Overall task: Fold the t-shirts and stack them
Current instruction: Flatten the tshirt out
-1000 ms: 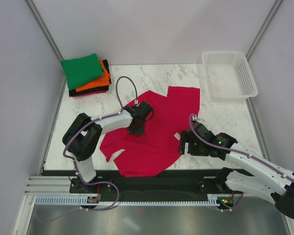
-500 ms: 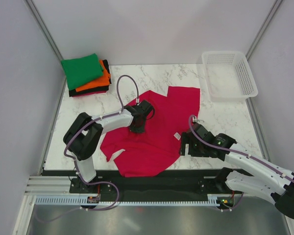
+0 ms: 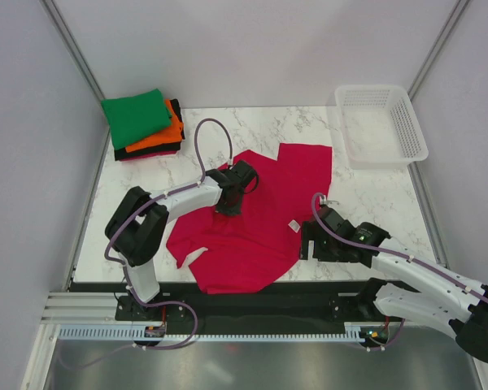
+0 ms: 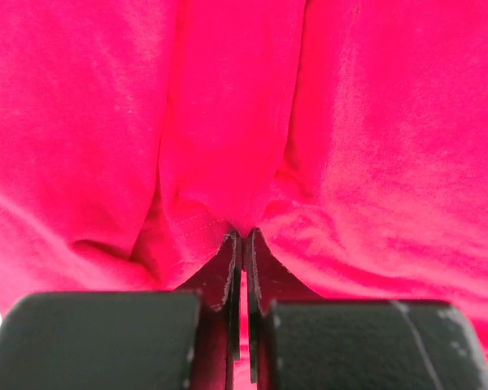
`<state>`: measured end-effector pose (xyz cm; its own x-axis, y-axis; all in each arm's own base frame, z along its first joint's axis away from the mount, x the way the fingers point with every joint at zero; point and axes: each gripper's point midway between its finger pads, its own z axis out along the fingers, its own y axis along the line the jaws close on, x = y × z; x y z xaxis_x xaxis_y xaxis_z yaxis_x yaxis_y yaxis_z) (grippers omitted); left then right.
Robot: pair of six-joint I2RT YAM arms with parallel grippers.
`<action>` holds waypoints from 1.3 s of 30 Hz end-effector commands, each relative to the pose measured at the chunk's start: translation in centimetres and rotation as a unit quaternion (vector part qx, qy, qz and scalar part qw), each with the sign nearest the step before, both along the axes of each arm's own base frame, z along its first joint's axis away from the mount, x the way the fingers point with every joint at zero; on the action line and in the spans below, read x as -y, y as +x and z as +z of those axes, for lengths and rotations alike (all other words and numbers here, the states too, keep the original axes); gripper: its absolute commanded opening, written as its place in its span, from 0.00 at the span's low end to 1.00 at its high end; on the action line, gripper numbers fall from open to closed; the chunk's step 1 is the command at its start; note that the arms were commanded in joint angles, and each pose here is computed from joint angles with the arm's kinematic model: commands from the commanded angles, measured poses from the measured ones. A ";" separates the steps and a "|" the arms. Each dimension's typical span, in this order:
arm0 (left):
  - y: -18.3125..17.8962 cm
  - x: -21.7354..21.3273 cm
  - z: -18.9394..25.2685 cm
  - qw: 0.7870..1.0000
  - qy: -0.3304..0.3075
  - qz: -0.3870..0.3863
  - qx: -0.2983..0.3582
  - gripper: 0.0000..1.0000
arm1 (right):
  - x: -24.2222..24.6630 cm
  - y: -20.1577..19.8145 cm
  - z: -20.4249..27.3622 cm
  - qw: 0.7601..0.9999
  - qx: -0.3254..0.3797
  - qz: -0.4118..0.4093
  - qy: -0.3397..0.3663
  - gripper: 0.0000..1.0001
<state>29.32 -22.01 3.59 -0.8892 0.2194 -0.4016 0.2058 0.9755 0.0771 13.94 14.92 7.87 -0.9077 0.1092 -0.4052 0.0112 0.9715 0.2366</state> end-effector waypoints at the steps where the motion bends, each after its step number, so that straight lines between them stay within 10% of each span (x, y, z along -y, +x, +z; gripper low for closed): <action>1: 1.1 -0.3 3.6 0.999 0.009 -0.008 0.034 0.02 | 0.0 1.2 0.9 1.000 0.027 -0.001 -0.006 0.92; 12: 0.9 -5.6 14.3 0.994 -0.025 0.018 0.102 0.02 | -0.8 13.4 10.1 0.992 0.118 -0.036 0.015 0.95; 24: -1.4 -10.3 13.1 0.994 -0.038 0.028 0.098 0.02 | 6.8 33.9 5.1 0.980 0.102 -0.147 -0.085 0.86; 39: -3.4 -11.4 10.7 0.990 -0.064 0.057 0.115 0.02 | 12.3 42.8 -3.8 0.961 0.073 -0.209 -0.164 0.77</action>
<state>25.13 -10.23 13.37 -0.8216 0.0819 -0.5642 0.0888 0.9959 0.0151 55.56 3.87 3.41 -0.7677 0.3109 -0.5604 0.3877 0.9216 -0.0199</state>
